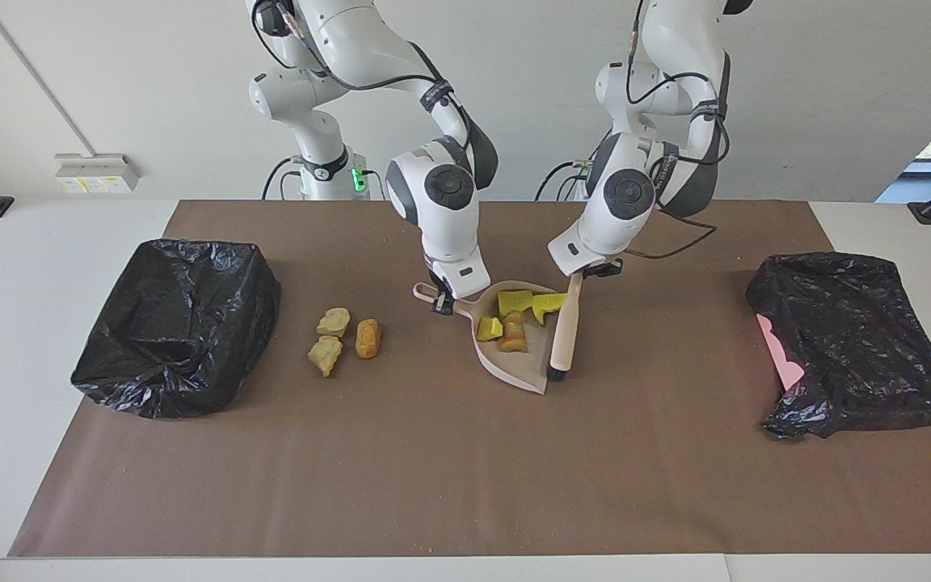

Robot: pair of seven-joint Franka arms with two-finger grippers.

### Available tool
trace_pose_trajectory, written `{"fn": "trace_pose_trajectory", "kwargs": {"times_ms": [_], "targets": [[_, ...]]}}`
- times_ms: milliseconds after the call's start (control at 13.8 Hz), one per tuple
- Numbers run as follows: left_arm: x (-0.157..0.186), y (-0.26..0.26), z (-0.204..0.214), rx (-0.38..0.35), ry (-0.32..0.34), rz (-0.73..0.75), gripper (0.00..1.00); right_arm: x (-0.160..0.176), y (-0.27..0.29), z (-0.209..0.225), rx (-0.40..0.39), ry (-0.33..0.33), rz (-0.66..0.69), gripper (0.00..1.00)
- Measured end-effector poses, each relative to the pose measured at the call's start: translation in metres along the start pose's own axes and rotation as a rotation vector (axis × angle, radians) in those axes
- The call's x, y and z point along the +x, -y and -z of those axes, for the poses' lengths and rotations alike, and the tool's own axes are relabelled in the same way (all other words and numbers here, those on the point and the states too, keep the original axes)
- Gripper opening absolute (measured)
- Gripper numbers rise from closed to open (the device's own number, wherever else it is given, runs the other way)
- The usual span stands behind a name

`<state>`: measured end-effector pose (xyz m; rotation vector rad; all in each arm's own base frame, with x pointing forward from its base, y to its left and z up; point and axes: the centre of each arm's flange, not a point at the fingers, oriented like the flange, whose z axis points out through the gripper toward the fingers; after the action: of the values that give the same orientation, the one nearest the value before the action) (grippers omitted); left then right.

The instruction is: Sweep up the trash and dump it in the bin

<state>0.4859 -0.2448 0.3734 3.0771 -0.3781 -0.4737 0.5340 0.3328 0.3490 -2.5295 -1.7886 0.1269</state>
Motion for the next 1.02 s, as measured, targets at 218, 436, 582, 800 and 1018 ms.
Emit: {"fn": "trace_pose_trajectory", "kwargs": {"times_ms": [218,436,582,800,1018], "targets": [[0.000,0.008,0.018,-0.011,-0.032,0.207,0.26,0.000,0.000,0.000,0.000,0.000,0.000,0.32],[-0.007,0.008,0.020,-0.003,-0.010,0.371,0.26,0.000,0.000,0.001,-0.001,-0.001,0.001,0.32],[-0.013,0.008,0.017,0.008,0.009,0.474,0.26,0.000,0.000,0.001,0.000,-0.001,0.001,0.32],[-0.026,0.005,0.005,0.023,0.015,0.537,0.26,0.000,0.001,0.002,-0.001,-0.001,0.002,0.32],[-0.045,-0.013,-0.014,0.029,-0.030,0.562,0.26,0.001,0.001,0.002,-0.001,-0.001,0.002,0.32]]}}
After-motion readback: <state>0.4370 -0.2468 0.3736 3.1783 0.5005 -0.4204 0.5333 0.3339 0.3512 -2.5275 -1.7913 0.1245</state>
